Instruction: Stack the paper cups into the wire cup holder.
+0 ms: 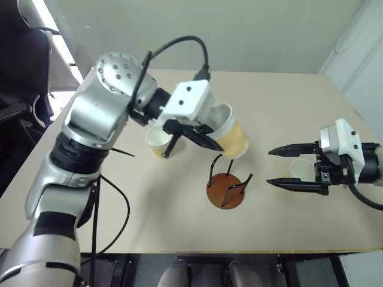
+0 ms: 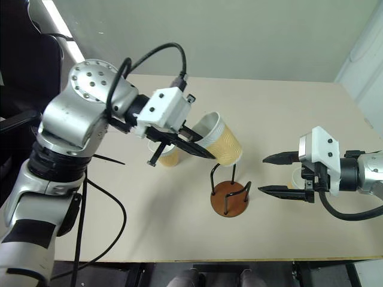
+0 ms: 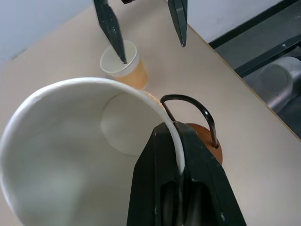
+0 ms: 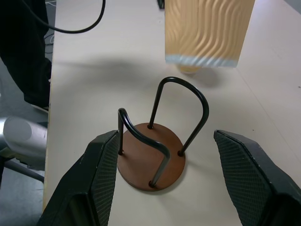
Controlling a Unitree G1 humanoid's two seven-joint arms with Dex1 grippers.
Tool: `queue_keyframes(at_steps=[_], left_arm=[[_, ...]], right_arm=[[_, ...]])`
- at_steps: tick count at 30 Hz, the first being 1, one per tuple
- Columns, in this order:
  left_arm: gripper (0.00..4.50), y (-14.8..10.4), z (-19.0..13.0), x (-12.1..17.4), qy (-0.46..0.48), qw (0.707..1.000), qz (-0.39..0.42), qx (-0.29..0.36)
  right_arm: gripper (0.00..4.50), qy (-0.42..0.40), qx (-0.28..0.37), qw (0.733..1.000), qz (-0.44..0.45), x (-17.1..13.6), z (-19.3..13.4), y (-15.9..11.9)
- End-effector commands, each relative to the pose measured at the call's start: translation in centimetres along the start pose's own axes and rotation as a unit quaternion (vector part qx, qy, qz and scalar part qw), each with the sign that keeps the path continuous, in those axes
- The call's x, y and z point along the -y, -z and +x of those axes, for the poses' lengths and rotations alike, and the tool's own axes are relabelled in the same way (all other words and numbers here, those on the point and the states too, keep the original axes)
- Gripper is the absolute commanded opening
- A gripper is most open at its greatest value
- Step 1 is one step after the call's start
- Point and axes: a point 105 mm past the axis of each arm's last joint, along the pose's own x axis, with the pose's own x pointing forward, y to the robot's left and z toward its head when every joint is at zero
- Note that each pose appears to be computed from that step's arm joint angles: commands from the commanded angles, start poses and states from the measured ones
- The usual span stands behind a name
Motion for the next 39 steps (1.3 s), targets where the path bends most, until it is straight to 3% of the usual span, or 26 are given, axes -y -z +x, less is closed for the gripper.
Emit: queue_keyframes(at_steps=[1,22,30,34,39], left_arm=[[0.05,-0.9,0.3,0.1,0.023,0.999,0.031,-0.005],[0.05,1.9,2.8,1.4,0.079,0.992,0.063,-0.080],[0.05,2.0,2.9,1.9,0.083,0.991,0.067,-0.076],[0.90,1.7,2.7,1.9,0.081,0.992,0.067,-0.062],[2.64,1.9,2.4,2.0,0.081,0.993,0.065,-0.060]], right_arm=[[3.24,0.016,0.003,1.000,-0.024,0.3,-0.6,-1.0],[3.24,0.026,0.001,0.999,-0.025,0.6,-0.5,-1.1],[3.24,0.025,0.001,0.999,-0.026,0.6,-0.6,-1.1],[3.24,0.027,0.000,0.999,-0.026,0.5,-0.6,-1.0],[3.24,0.029,-0.001,0.999,-0.024,0.5,-0.6,-0.8]])
